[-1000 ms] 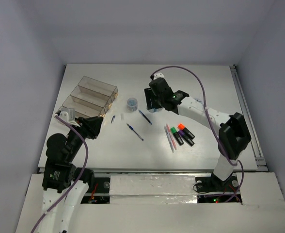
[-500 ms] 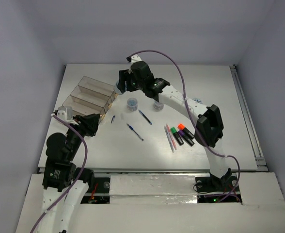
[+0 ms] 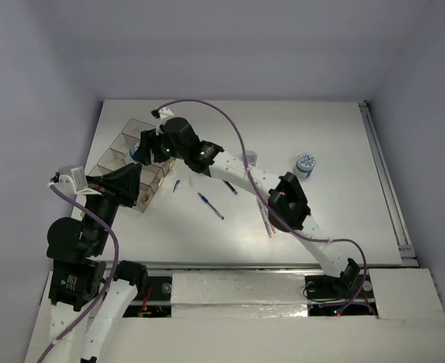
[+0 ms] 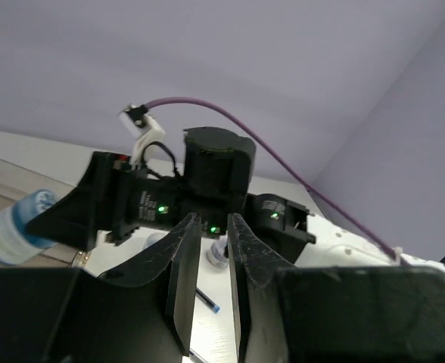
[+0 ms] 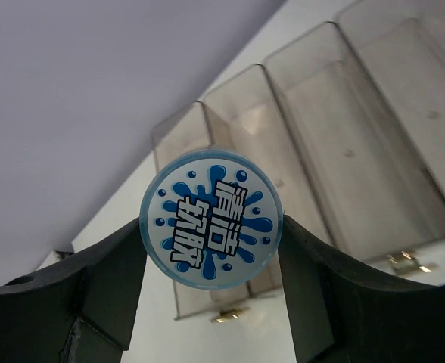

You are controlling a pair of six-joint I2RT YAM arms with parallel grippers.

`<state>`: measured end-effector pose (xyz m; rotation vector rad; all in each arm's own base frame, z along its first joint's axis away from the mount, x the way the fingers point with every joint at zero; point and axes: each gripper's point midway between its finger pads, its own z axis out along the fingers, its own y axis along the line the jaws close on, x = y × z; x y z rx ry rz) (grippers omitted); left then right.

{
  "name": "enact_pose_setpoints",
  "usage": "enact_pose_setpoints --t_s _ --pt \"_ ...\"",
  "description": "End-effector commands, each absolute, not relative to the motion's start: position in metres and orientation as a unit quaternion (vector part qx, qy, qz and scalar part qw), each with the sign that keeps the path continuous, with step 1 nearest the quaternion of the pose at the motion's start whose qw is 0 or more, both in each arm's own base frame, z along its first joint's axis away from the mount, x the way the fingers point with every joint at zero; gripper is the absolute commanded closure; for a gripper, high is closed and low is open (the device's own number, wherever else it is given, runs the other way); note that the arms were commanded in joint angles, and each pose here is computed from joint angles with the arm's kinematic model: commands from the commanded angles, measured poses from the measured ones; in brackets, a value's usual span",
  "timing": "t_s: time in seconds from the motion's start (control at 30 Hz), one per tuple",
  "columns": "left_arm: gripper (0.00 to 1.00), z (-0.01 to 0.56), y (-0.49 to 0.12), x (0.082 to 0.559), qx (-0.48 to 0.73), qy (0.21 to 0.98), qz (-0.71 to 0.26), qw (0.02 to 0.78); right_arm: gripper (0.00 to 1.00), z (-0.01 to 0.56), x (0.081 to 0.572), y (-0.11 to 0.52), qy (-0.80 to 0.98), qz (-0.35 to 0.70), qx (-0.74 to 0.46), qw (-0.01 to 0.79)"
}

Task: Sort the stationery into containers
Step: Place the stationery in the storage box.

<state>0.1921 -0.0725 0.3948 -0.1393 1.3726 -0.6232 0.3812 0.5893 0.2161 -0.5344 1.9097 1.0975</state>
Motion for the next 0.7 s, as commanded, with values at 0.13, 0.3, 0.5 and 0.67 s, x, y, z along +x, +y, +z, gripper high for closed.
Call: enact_pose_setpoints --t_s 0.13,0.3,0.5,0.67 --pt "0.82 0.398 -0.073 0.196 -0.068 0.617 -0.284 0.730 0.63 0.247 0.393 0.618 0.711 0.460 -0.199 0.493" --pt "0.82 0.394 -0.074 0.199 -0.064 0.618 -0.281 0.731 0.62 0.223 0.388 0.621 0.727 0.409 -0.216 0.508" --pt "0.81 0.391 -0.074 0.200 -0.060 0.620 -0.276 0.732 0.62 0.206 0.388 0.620 0.738 0.382 -0.226 0.509" --pt "0.81 0.388 -0.068 0.203 -0.073 0.620 -0.264 0.735 0.60 0.187 0.383 0.620 0.746 0.364 -0.245 0.502"
